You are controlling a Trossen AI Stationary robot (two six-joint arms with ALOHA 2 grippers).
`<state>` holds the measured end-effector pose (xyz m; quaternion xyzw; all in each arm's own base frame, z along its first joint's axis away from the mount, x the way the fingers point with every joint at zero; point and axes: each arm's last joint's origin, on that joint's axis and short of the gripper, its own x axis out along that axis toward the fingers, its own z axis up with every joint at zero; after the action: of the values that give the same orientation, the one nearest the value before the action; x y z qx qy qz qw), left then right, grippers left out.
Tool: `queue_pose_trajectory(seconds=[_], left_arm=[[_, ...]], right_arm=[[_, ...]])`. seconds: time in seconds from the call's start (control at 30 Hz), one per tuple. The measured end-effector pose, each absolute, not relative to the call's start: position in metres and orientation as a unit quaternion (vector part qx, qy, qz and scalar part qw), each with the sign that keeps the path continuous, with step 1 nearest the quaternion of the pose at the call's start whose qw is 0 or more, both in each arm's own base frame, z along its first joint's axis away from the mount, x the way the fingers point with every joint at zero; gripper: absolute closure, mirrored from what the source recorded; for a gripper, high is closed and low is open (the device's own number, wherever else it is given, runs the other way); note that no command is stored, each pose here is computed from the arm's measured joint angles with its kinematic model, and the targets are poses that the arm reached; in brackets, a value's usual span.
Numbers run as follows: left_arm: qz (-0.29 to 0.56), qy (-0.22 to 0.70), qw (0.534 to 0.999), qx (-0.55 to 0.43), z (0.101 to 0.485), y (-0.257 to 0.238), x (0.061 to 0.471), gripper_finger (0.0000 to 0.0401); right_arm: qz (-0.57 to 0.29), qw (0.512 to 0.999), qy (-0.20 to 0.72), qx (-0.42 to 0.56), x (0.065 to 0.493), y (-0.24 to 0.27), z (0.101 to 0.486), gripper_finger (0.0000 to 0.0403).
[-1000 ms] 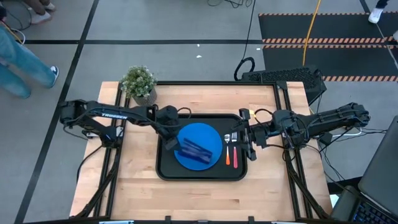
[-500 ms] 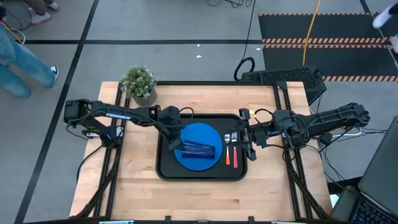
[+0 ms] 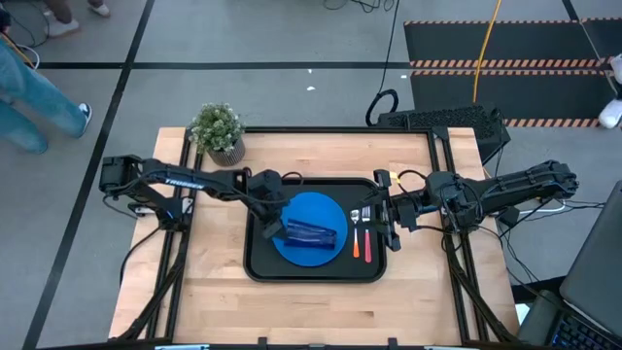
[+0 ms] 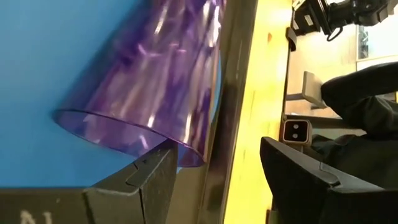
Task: Pick and place plate/cup/fork/spoon on tray
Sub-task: Put the violet cup on the black tray to the upper left of the blue plate
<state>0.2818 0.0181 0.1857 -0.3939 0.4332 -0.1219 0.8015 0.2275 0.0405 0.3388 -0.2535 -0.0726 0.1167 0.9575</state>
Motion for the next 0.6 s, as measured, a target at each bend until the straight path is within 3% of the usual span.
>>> queue_pose_trajectory(seconds=[0.6], left_arm=[[-0.093,0.379,0.852,-0.351,0.1921,0.0145,0.2916,0.0174]], right_arm=[[0.117,0.958,-0.072,-0.254,0.2275,0.0405,0.3387,0.0227]])
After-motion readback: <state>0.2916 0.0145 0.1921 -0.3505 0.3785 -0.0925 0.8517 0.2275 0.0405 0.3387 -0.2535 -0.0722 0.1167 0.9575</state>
